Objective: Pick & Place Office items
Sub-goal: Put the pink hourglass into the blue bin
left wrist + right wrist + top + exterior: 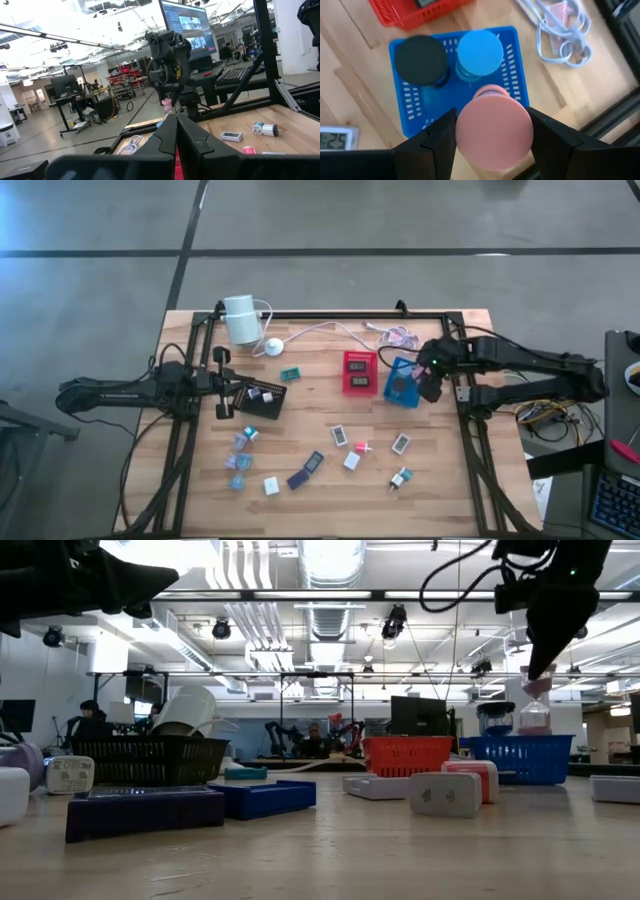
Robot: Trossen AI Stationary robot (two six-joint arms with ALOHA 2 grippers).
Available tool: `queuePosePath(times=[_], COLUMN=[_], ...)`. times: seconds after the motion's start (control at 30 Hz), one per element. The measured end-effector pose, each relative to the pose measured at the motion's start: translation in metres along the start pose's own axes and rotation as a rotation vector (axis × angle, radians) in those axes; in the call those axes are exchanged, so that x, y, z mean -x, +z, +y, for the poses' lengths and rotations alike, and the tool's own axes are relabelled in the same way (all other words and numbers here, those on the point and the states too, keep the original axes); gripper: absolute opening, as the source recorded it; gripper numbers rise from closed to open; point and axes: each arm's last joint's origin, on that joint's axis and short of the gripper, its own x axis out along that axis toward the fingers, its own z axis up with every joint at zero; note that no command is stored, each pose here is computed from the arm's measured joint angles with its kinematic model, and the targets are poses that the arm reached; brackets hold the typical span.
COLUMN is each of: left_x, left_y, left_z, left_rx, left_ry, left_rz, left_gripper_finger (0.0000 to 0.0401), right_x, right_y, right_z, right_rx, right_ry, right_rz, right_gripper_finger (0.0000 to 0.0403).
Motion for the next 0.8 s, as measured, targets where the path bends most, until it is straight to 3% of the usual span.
queuePosePath(times=[0.33, 0.8], left_x=[0.000, 0.000], left_y=[0.000, 0.000], left_z=[0.000, 0.000], left_rx=[0.000, 0.000], left_ry=[0.000, 0.000], left_rz=[0.000, 0.000], left_gripper_finger=[0.0014, 0.0014], right_x=[-0.027, -0.057], right_y=[0.004, 0.012], right_z=[-0.006, -0.008], right_rx=[-0.020, -0.066], right_ry=[0.058, 0.034], right_rz=[0.025, 0.151], right_gripper_finger=[0.0197, 0.0197])
